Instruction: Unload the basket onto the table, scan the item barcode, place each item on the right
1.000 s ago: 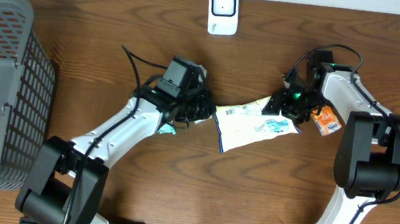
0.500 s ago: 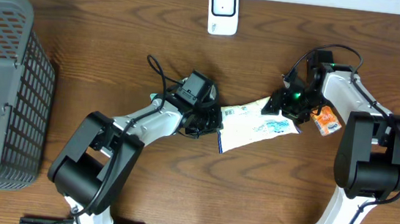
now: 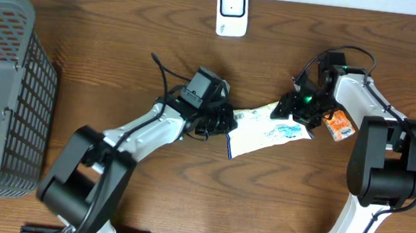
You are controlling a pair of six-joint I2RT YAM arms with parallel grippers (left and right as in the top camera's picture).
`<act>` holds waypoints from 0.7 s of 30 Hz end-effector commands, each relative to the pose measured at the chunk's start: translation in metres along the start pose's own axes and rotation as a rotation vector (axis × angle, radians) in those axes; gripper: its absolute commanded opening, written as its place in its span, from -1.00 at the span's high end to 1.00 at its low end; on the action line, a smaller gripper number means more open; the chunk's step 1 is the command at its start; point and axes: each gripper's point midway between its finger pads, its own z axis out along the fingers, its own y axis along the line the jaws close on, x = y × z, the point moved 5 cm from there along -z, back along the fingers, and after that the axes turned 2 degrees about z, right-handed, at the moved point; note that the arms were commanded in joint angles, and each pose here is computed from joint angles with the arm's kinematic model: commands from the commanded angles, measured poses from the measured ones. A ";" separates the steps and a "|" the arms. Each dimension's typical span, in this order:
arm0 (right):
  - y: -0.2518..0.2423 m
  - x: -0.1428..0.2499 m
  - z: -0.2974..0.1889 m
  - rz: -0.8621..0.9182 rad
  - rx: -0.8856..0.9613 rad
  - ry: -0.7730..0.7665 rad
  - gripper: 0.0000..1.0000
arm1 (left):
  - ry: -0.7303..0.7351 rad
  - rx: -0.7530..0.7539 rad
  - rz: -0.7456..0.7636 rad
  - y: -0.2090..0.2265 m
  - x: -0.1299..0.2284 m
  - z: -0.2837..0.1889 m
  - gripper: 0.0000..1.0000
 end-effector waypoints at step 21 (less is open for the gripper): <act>0.013 0.013 0.007 -0.129 -0.091 0.056 -0.35 | 0.124 -0.119 -0.153 0.045 0.026 0.059 0.86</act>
